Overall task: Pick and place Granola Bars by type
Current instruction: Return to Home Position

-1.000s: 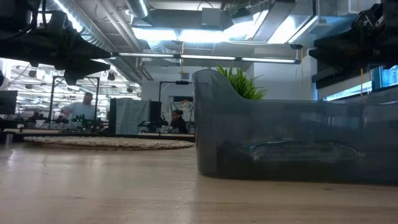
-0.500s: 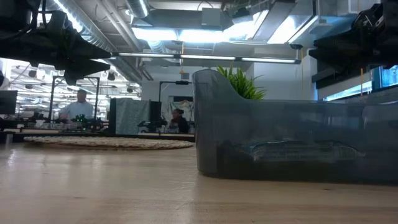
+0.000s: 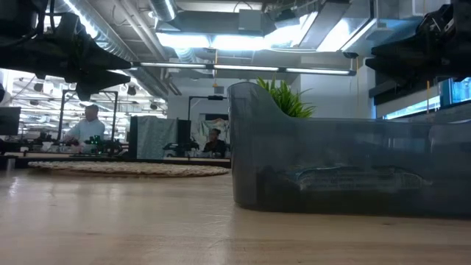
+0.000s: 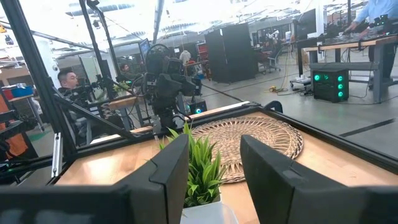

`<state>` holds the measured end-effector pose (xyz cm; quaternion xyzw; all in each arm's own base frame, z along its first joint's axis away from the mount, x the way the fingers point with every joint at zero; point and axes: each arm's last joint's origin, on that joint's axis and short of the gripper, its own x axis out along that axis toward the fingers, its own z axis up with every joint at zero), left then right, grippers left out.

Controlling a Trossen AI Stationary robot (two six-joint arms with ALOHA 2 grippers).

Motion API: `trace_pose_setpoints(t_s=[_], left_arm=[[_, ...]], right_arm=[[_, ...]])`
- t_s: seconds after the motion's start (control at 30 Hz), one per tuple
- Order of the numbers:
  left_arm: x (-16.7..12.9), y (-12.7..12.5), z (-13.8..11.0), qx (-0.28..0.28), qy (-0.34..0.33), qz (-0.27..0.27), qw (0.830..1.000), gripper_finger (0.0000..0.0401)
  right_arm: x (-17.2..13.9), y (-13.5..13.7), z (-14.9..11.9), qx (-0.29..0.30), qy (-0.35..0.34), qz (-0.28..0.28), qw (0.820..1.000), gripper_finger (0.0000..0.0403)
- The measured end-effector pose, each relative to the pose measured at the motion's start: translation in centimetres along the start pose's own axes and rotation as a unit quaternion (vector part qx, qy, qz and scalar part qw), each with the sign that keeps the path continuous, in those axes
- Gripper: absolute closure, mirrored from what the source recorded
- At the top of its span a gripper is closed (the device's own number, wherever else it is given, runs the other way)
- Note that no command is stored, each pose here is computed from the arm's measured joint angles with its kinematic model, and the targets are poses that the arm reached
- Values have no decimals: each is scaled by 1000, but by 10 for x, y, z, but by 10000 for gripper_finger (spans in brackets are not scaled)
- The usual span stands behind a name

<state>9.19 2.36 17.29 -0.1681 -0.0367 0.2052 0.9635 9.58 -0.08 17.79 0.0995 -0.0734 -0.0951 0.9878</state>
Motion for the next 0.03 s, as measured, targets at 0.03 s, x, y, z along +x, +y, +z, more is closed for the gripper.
trace_pose_setpoints(t_s=[0.03], left_arm=[[0,0,0,0,0,0,1000,207]], right_arm=[[0,0,0,0,0,0,1000,253]])
